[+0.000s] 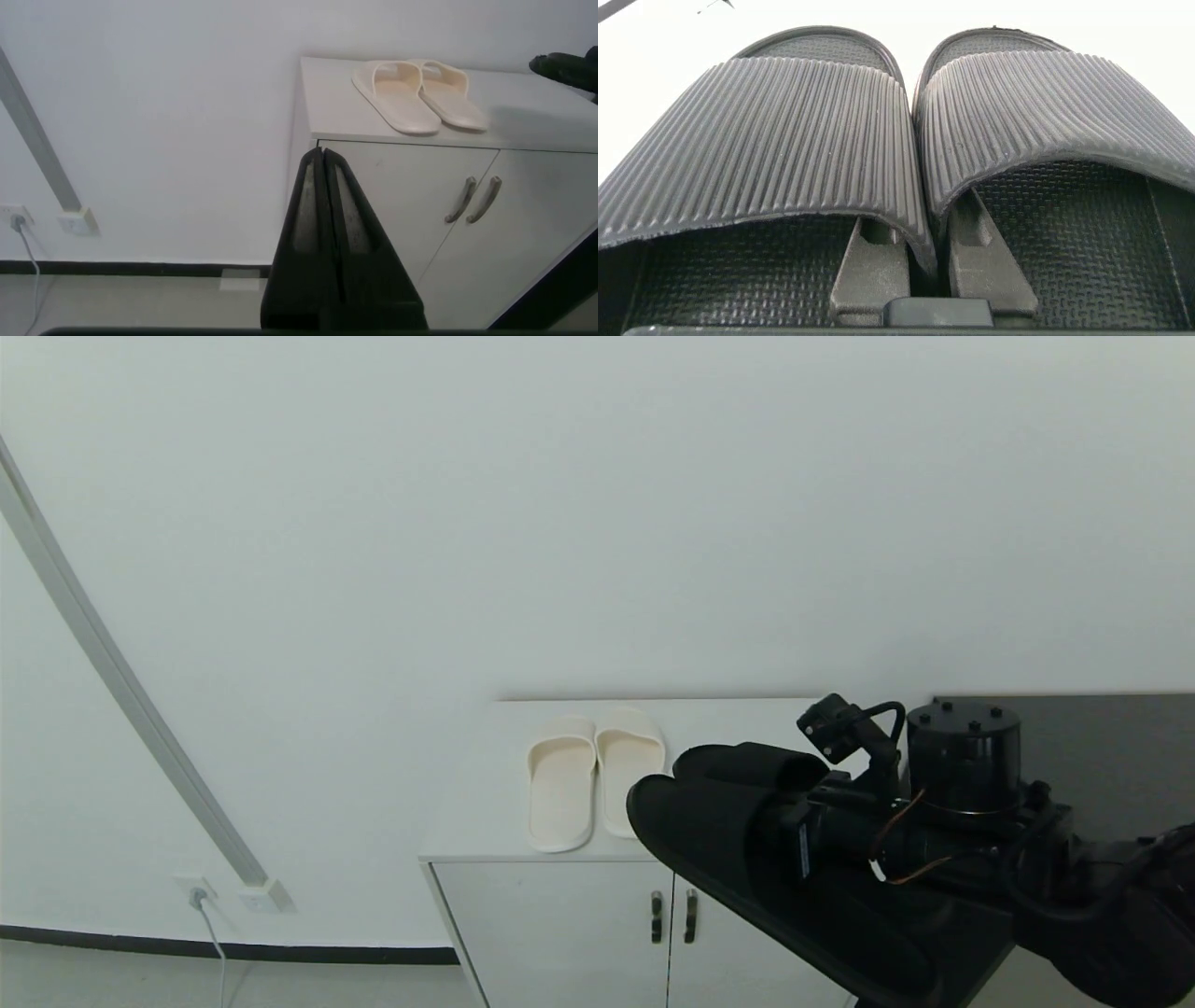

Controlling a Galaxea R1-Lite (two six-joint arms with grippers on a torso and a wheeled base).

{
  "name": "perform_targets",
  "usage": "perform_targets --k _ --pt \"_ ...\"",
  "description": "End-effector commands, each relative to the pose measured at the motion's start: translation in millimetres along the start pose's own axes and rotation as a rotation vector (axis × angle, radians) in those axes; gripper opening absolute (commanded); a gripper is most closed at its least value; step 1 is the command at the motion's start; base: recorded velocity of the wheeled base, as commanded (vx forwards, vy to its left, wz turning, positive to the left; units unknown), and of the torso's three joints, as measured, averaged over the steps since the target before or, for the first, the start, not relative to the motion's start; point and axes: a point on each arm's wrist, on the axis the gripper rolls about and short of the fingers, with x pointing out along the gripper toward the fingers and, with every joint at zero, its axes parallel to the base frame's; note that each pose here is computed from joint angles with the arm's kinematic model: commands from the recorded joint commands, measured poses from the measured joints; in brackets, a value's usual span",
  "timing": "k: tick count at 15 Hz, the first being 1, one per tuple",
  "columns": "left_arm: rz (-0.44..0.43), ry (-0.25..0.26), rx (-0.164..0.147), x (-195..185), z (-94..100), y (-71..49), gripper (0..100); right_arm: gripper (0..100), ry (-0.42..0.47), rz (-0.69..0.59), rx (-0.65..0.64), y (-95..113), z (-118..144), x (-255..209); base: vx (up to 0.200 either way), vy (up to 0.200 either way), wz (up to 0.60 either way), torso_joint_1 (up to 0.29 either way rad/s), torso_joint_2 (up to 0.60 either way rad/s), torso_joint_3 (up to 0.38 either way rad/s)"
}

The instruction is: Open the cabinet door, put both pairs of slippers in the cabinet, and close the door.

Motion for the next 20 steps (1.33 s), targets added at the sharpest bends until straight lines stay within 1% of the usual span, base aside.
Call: perform_targets --k 1,8,15,20 --pt "0.001 0.001 0.000 0.1 0.0 0.0 0 0 -0.016 0.016 -0.010 6.2 4.1 -6.7 0.000 0.000 0.00 0.000 0.00 0.000" --pt "0.001 0.001 -0.001 0.1 0.0 0.0 0 0 -0.001 0.018 -0.009 7.2 -0.9 -8.0 0.000 0.000 0.00 0.000 0.00 0.000" --pt "0.001 0.001 0.000 0.1 0.0 0.0 0 0 0.012 0.017 -0.019 7.0 -3.8 -7.9 -0.200 0.000 0.00 0.000 0.00 0.002" --pt "0.001 0.001 -0.001 0.1 0.0 0.0 0 0 0.023 0.018 -0.017 7.2 -8.6 -10.2 0.000 0.000 0.00 0.000 0.00 0.000"
